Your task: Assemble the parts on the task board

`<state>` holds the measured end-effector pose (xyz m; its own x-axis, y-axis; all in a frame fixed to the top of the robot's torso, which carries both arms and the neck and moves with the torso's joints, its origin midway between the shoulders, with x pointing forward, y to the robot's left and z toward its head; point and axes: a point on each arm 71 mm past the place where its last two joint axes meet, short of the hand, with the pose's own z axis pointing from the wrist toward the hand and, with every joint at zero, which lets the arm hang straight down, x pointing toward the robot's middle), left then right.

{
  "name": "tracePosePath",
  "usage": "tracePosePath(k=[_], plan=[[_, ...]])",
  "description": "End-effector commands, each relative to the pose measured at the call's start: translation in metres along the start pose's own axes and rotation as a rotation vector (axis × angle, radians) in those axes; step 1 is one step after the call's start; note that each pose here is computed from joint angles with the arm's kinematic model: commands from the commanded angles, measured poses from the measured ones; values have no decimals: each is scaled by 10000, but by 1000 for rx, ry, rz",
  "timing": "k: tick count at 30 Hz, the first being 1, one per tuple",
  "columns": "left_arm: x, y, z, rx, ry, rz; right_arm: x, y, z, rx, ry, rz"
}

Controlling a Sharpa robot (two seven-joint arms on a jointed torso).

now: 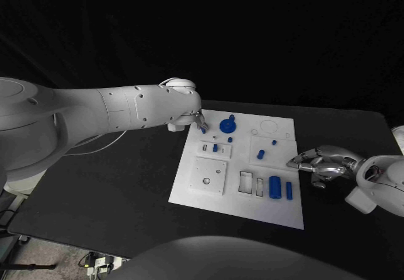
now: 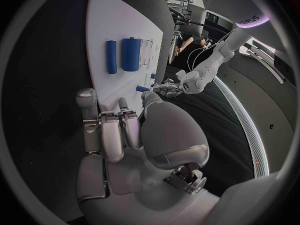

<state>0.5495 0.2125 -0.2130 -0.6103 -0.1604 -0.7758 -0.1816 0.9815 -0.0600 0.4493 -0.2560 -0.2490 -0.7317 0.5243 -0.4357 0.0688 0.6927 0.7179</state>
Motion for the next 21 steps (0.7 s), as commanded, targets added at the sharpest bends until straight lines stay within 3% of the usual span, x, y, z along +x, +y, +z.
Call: tracePosePath(k=[1,21], plan=[[15,-26,1,11,13,-2,21,0,4,2,21,-9],[30,-55,25,34,5,-37,9,-9,8,5,17,-9]])
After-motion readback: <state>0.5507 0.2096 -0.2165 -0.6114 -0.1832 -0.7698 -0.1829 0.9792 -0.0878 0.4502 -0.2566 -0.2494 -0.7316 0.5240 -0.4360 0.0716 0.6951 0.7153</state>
